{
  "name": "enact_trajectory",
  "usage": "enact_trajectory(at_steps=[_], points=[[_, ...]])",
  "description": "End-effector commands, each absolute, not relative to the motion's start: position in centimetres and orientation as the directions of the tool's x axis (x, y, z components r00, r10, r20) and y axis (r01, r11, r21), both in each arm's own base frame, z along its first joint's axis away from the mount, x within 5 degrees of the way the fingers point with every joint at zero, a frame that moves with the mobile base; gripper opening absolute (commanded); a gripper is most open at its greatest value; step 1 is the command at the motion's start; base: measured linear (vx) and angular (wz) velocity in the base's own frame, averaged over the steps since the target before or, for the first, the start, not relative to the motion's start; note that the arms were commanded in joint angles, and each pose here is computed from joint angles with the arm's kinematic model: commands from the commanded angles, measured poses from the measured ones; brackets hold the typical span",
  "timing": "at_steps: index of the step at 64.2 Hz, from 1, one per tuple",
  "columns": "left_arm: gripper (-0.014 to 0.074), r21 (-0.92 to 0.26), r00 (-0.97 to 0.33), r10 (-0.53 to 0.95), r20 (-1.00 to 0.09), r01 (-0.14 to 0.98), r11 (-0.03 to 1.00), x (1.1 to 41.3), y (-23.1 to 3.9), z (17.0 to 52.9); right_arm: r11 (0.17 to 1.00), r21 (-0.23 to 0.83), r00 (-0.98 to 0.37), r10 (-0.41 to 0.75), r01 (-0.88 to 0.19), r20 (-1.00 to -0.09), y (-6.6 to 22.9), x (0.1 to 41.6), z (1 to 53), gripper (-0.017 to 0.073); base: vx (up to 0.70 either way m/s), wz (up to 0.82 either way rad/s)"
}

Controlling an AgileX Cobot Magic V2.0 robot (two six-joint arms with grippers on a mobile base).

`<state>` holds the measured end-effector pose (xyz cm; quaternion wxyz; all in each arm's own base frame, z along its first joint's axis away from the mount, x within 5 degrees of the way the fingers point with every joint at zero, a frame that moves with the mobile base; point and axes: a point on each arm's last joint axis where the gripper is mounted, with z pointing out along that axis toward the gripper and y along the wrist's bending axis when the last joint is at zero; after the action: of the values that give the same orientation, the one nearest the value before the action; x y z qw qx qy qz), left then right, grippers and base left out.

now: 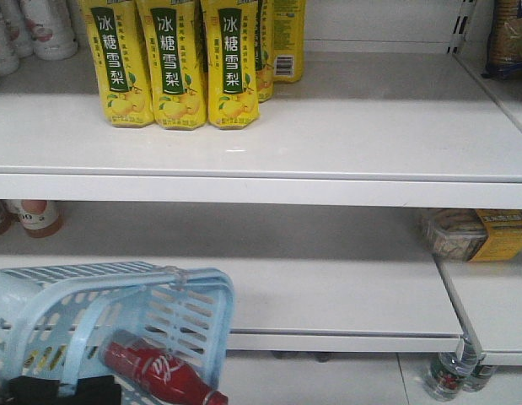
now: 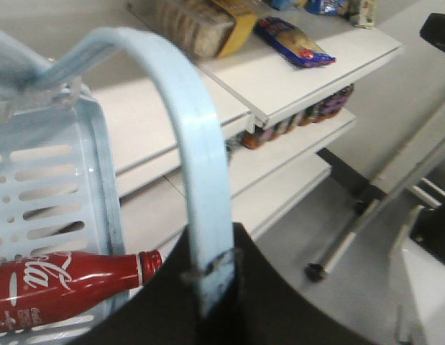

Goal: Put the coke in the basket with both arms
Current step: 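Swing the basket with the bottle toward the robot with the left gripper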

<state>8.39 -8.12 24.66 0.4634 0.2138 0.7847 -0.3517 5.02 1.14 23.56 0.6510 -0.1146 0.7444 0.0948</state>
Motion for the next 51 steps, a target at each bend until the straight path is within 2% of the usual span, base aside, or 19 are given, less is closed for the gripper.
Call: enact_trajectory(at_steps=[1, 14, 32, 38, 51], points=[[-0.0008, -0.247, -0.329, -0.02, -0.944, 0.666, 0.704, 7.7, -7.1, 26.2, 0.952, -0.02, -0.044, -0.035, -0.305, -0.998, 1.3, 5.0, 25.0, -0.0009, 0.0, 0.0], [-0.0008, -0.132, -0.219, 0.003, -0.976, 0.6, 0.789, 6.6, -5.4, 25.1, 0.952, -0.02, -0.044, -0.035, -0.305, -0.998, 1.3, 5.0, 25.0, -0.0009, 0.0, 0.0], [-0.0008, -0.171, -0.215, -0.083, -0.973, 0.431, 0.886, 6.8, -3.7, 22.7, 0.952, -0.02, -0.043, -0.034, -0.305, -0.998, 1.3, 5.0, 25.0, -0.0009, 0.0, 0.0], [-0.0008, -0.164, -0.161, -0.107, -0.981, 0.396, 0.903, 6.6, -3.1, 22.3, 0.952, -0.02, -0.043, -0.034, -0.305, -0.998, 1.3, 5.0, 25.0, -0.0009, 0.0, 0.0], [-0.0008, -0.06, 0.001, -0.063, -0.998, 0.316, 0.947, 6.3, -2.1, 21.5, 0.952, -0.02, -0.043, -0.034, -0.305, -0.998, 1.3, 5.0, 25.0, -0.0009, 0.0, 0.0]])
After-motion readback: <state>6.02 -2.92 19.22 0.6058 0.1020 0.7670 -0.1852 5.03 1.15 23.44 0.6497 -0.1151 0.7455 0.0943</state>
